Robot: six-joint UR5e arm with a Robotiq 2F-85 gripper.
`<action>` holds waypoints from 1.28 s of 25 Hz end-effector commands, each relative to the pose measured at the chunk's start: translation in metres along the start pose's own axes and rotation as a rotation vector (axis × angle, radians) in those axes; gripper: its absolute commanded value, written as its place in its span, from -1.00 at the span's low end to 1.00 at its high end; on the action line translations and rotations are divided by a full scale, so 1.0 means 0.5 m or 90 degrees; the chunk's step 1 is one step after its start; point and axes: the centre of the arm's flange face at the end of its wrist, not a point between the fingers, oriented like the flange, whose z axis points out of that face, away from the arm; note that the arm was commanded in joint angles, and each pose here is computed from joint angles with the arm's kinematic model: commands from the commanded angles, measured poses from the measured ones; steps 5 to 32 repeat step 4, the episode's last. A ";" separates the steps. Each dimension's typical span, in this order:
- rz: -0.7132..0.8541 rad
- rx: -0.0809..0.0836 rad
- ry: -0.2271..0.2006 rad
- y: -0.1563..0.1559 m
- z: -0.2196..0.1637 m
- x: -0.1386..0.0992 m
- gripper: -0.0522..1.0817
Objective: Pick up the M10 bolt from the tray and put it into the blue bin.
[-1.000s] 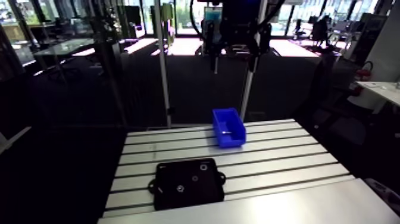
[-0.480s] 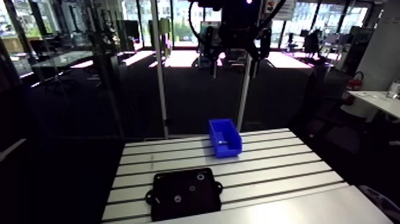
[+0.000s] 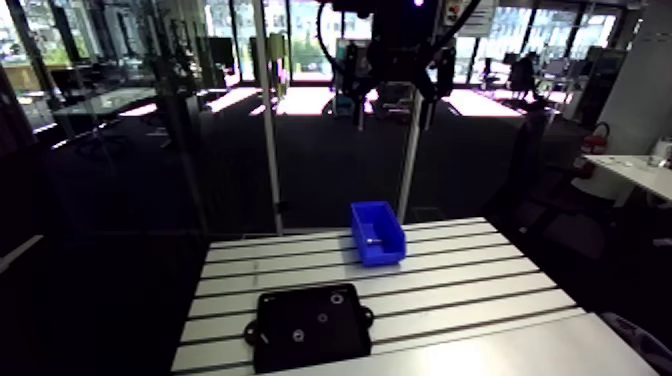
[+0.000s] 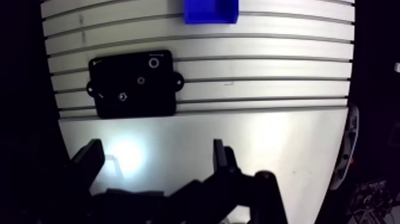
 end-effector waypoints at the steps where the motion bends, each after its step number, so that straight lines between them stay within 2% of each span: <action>1: 0.000 -0.001 0.001 0.000 0.000 -0.001 -0.90; 32: 0.001 -0.002 0.000 0.002 0.001 0.001 -0.90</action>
